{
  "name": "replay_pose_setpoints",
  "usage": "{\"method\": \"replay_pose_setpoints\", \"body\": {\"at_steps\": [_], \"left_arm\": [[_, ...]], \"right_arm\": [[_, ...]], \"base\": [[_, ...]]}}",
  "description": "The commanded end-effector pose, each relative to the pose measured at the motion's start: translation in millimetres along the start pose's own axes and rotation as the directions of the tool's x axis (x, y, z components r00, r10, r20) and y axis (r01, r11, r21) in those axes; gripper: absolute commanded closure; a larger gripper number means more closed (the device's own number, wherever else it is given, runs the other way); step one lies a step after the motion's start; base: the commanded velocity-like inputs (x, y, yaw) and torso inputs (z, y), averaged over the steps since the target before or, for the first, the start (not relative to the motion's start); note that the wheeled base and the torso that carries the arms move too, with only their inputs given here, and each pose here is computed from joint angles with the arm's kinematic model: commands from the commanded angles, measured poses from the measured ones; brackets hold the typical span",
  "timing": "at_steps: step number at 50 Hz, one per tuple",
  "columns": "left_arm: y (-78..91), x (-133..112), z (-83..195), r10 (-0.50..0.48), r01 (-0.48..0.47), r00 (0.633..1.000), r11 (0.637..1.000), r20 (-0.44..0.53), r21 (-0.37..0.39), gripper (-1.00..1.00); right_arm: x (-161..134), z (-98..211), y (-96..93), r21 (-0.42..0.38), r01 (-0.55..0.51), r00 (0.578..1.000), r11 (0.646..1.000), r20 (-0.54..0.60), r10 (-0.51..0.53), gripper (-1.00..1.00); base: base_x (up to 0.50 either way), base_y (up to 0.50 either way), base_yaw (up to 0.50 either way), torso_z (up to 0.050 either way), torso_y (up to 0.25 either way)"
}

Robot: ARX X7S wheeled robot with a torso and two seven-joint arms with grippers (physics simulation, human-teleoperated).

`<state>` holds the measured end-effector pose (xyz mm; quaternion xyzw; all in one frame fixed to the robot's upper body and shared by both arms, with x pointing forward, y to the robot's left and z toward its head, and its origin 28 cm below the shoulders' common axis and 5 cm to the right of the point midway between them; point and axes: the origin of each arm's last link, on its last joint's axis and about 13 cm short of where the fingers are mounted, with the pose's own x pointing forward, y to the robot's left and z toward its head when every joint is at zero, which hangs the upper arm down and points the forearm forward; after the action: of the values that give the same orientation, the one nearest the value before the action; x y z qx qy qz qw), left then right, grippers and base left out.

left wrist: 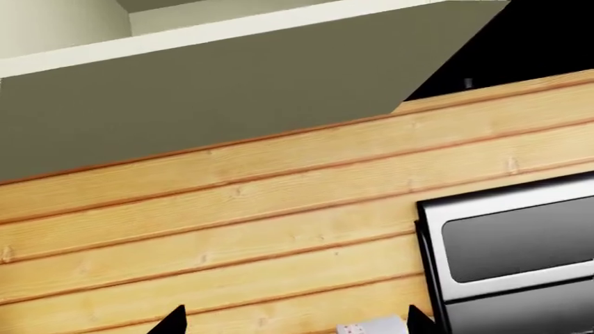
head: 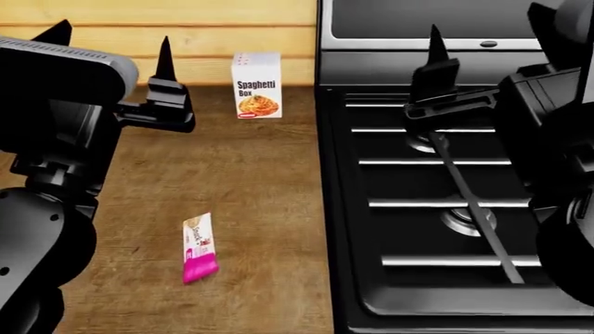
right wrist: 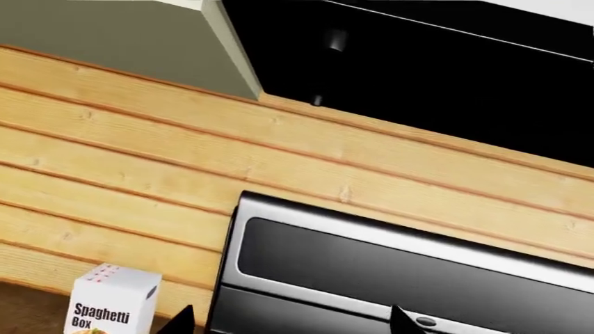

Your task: Pick the salsa and bar from the counter and place them in the cabinets closest to them.

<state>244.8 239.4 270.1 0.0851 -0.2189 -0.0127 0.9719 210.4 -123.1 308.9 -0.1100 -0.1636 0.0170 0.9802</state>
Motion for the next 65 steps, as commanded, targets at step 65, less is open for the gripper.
{"method": "replay_pose_setpoints", "body": {"at_steps": [65], "left_arm": [[10.2, -11, 19, -0.155, 0.069, 0.945, 0.955, -0.289, -0.288, -1.00]], "right_arm": [[-1, 1, 1.9, 0.021, 0.016, 1.000, 1.000, -0.020, -0.016, -1.00]], "base": [[0.11, 0.00, 0.00, 0.000, 0.000]]}}
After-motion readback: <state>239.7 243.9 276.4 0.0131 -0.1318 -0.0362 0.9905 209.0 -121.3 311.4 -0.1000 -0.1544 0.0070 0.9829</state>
